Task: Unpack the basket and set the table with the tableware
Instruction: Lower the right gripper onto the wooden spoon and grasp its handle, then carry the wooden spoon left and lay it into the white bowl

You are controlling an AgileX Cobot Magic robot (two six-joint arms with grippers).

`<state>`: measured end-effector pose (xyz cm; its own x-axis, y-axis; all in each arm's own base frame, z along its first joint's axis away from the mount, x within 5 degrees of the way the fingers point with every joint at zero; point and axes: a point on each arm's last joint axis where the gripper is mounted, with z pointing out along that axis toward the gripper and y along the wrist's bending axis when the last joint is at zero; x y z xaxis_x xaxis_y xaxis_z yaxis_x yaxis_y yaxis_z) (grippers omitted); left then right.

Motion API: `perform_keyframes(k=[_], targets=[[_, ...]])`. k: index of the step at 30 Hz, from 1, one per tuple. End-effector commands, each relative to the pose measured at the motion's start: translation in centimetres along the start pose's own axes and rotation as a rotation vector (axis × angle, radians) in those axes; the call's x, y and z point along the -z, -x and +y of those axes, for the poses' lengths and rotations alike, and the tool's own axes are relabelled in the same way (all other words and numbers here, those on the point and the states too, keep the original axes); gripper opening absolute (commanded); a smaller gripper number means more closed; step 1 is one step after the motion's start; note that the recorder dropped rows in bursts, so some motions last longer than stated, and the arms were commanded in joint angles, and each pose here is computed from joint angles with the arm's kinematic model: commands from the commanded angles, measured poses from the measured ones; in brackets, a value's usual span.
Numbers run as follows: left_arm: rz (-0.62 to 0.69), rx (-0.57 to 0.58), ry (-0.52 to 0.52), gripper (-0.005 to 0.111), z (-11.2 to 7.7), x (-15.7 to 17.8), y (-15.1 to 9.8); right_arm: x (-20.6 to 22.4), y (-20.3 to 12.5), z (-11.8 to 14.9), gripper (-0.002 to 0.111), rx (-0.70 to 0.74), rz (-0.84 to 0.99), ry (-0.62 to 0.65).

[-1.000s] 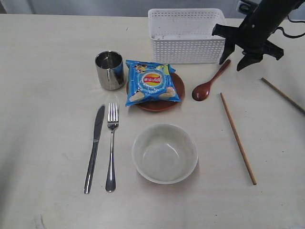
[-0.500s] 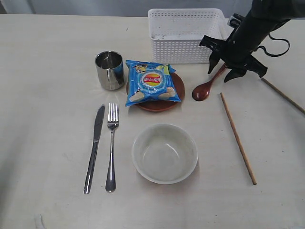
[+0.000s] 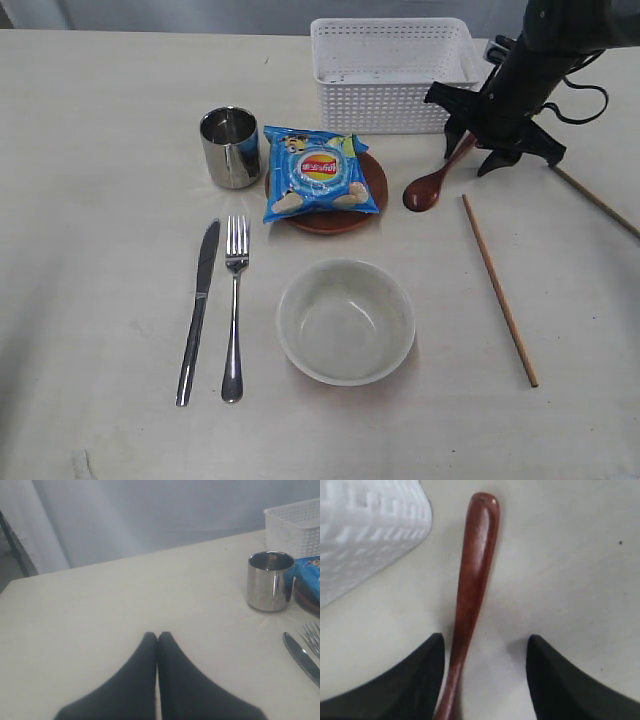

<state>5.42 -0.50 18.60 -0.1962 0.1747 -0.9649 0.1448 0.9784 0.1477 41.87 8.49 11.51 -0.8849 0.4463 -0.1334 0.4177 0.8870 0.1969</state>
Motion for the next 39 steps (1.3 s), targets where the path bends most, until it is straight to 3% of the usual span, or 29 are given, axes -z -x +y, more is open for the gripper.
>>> perform_keyframes(k=[1, 4, 9, 16, 21, 28, 33, 34, 39], targets=[[-0.008, 0.016, 0.002, 0.000, 0.0, 0.0, 0.0, -1.3, -0.4, 0.2, 0.049, -0.011, 0.017, 0.000], [-0.008, 0.016, 0.002, 0.000, 0.0, 0.0, 0.0, -1.8, -0.6, 0.0, 0.042, -0.005, 0.040, -0.019], [-0.008, 0.016, 0.002, 0.000, 0.0, 0.0, 0.0, -1.8, -0.8, -0.3, -0.001, 0.056, 0.067, -0.041], [-0.008, 0.016, 0.002, 0.000, 0.0, 0.0, 0.0, -1.1, -0.2, -1.4, -0.001, 0.049, 0.075, -0.070], [-0.008, 0.016, 0.002, 0.000, 0.0, 0.0, 0.0, 1.8, -1.4, -2.3, -0.001, 0.098, -0.002, -0.058], [-0.008, 0.016, 0.002, 0.000, 0.0, 0.0, 0.0, 9.0, -3.6, -1.0, -0.001, 0.186, -0.109, 0.149], [-0.008, 0.016, 0.002, 0.000, 0.0, 0.0, 0.0, 13.9, -10.1, 1.9, -0.001, 0.356, -0.181, 0.267], [-0.008, 0.016, 0.002, 0.000, 0.0, 0.0, 0.0, 14.6, -12.7, 2.5, -0.001, 0.391, -0.206, 0.315], [-0.008, 0.016, 0.002, 0.000, 0.0, 0.0, 0.0, 13.8, -19.6, 3.4, -0.001, 0.463, -0.228, 0.440]])
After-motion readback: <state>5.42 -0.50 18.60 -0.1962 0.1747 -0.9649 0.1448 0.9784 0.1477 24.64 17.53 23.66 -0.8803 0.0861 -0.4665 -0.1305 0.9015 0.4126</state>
